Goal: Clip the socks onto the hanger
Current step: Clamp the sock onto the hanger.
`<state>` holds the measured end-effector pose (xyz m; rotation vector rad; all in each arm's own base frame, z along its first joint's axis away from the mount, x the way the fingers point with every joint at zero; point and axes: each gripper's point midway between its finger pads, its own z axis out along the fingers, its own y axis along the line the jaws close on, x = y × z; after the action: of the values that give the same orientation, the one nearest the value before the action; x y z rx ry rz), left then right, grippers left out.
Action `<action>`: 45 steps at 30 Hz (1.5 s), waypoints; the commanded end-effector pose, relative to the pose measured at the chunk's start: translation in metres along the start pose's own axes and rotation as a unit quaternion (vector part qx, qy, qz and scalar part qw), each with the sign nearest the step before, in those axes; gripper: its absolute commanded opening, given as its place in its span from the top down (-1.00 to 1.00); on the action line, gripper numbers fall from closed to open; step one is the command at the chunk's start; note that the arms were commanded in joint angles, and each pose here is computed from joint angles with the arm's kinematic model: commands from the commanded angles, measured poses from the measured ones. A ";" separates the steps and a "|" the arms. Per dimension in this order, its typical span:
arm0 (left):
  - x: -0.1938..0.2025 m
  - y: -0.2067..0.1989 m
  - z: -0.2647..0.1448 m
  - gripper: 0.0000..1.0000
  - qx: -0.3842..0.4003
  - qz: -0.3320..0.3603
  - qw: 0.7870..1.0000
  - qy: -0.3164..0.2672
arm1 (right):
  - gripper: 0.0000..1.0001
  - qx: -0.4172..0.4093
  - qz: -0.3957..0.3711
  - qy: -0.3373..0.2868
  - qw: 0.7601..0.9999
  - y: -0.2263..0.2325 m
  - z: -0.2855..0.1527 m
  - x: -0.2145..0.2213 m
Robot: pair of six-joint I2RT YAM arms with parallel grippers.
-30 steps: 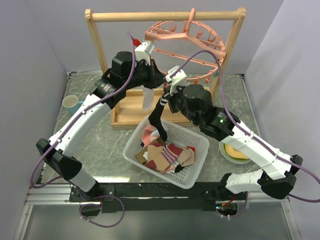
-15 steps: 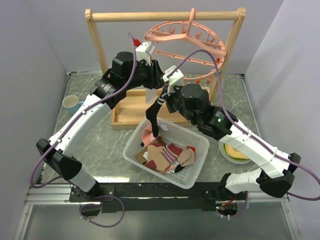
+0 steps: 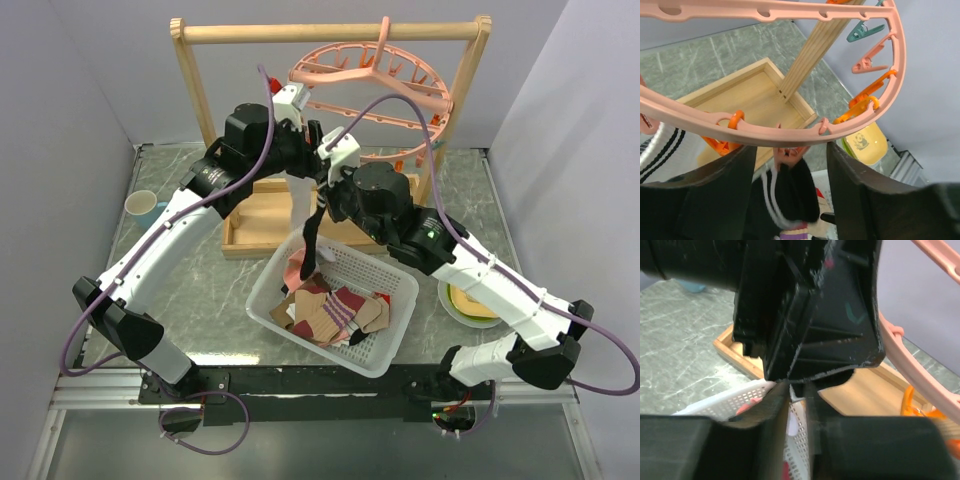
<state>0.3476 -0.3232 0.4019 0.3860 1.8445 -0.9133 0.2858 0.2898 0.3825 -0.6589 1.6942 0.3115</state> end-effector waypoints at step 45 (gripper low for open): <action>-0.088 0.025 -0.068 -0.31 -0.036 0.087 0.989 -0.118 | -0.52 0.093 0.016 -0.106 0.990 -0.117 -0.009 0.021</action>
<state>0.4002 -0.2370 0.4365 0.2290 1.7430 -0.6192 0.3339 0.1775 0.3415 -0.4345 1.6336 0.2219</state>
